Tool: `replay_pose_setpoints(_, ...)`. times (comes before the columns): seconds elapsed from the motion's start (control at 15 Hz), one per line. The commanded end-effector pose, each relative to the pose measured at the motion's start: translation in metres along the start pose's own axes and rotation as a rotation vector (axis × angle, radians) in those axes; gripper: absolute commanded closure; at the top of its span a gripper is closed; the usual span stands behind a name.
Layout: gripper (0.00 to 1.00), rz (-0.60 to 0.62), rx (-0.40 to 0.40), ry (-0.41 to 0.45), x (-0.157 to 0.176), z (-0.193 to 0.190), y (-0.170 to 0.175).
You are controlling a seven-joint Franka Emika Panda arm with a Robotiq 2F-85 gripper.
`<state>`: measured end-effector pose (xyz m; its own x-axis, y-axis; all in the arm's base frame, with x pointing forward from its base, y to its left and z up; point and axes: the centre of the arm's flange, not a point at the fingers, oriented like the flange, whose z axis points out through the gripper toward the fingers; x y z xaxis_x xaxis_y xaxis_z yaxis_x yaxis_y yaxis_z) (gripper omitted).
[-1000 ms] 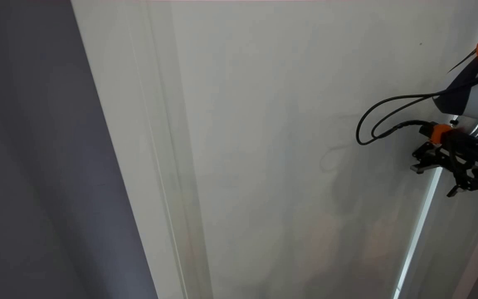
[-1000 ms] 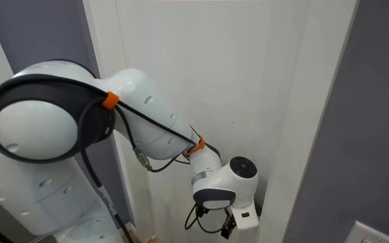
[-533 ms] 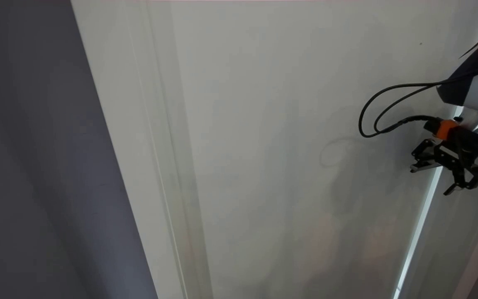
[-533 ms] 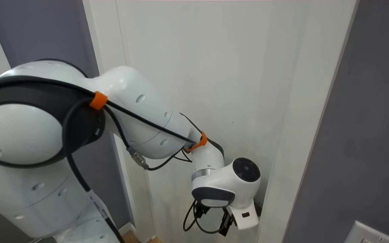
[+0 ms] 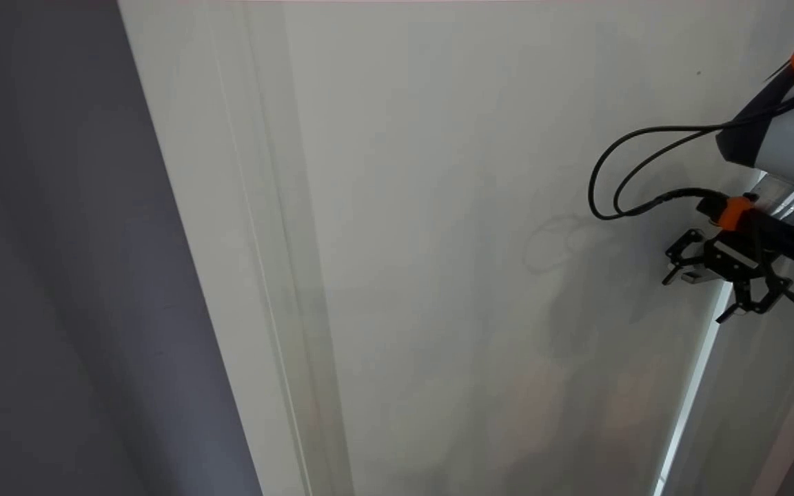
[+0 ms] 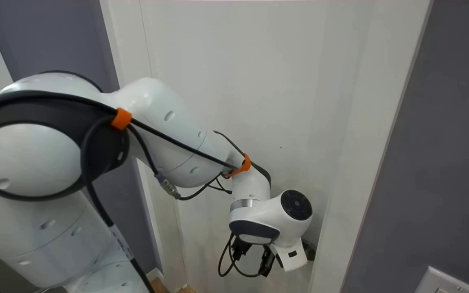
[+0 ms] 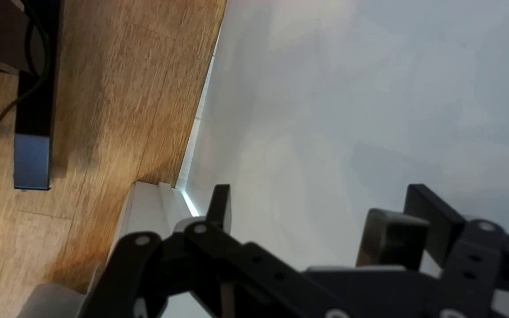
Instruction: Close the door
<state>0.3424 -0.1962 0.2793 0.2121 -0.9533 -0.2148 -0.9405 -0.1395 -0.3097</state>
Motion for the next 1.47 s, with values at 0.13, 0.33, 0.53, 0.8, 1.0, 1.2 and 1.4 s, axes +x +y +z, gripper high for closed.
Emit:
replay_pose_setpoints(0.13,0.0,-0.05,0.018,-0.039,-0.005,-0.013,-0.014)
replay_pose_setpoints(0.33,0.0,-0.076,0.027,-0.041,-0.008,-0.022,-0.015)
replay_pose_setpoints(0.53,0.0,-0.12,0.036,-0.055,-0.012,-0.031,-0.017)
replay_pose_setpoints(0.8,0.0,-0.198,0.027,-0.065,-0.018,-0.044,-0.016)
replay_pose_setpoints(1.0,0.0,-0.285,0.011,-0.054,-0.021,-0.06,-0.013)
replay_pose_setpoints(1.2,0.0,-0.399,0.019,-0.048,-0.024,-0.081,-0.011)
replay_pose_setpoints(1.4,0.0,-0.514,0.028,-0.031,-0.028,-0.106,-0.01)
